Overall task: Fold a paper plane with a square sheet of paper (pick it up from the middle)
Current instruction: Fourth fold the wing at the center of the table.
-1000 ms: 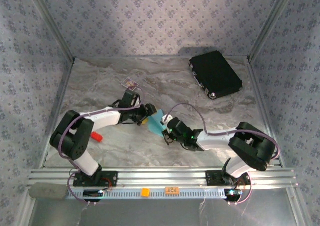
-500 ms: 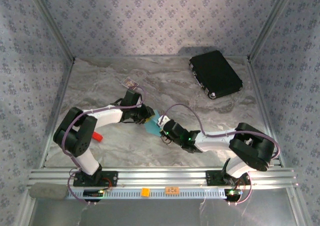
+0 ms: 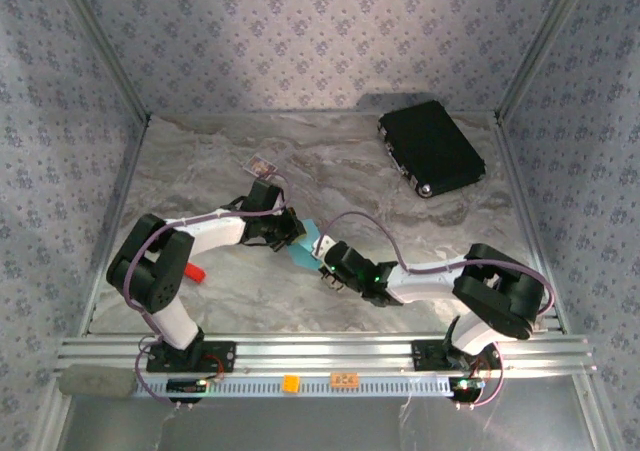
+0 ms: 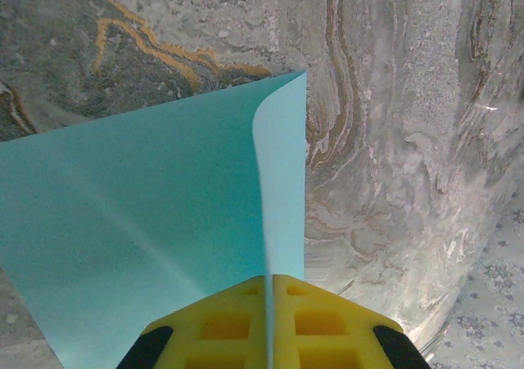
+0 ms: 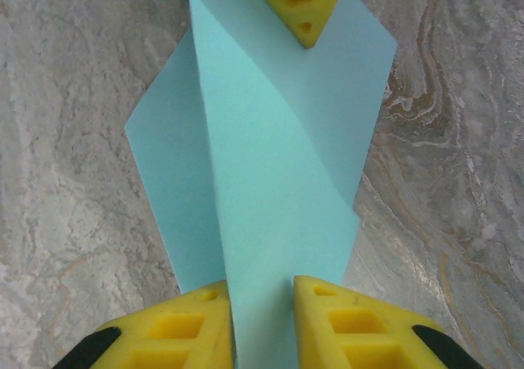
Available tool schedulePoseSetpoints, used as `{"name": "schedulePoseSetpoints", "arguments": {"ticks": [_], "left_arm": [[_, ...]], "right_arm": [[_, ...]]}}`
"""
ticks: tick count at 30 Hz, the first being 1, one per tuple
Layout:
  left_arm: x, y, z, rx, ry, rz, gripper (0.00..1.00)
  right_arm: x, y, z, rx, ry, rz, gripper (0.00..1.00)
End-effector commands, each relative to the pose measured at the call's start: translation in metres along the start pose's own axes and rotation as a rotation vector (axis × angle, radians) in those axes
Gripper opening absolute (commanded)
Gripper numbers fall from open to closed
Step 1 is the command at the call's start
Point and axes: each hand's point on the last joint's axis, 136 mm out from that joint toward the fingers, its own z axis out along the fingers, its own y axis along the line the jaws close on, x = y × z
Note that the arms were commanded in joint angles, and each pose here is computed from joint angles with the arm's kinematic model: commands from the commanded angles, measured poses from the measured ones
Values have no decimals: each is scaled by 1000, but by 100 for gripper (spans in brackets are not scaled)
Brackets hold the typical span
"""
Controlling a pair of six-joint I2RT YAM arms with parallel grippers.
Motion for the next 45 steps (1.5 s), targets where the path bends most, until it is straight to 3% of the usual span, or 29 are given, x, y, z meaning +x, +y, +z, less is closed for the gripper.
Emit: {"name": "schedulePoseSetpoints", "arguments": {"ticks": [1,13,23,27,32,35,45], "left_arm": [[1,-8,-1,13,18,10,0],[2,-9,-1,17,21,11,0],[-1,-9,-5,23,7,16,4],[-5,-13,-13,32,-15,33,17],[-15,-16,-33,13,-88,64,57],[-19,-13,-48,-23,-147,86,67],[-22,-4,-60,-35,-199,91,68]], "right_arm": [[-2,-3,2,37,3,-54,29],[-4,-4,1,53,-16,-77,27],[-3,-2,1,38,-11,-60,9],[-1,-1,3,19,8,-13,3],[-6,4,12,-95,36,136,0],[-9,7,17,-177,50,248,0],[-13,4,22,-356,85,514,0]]}}
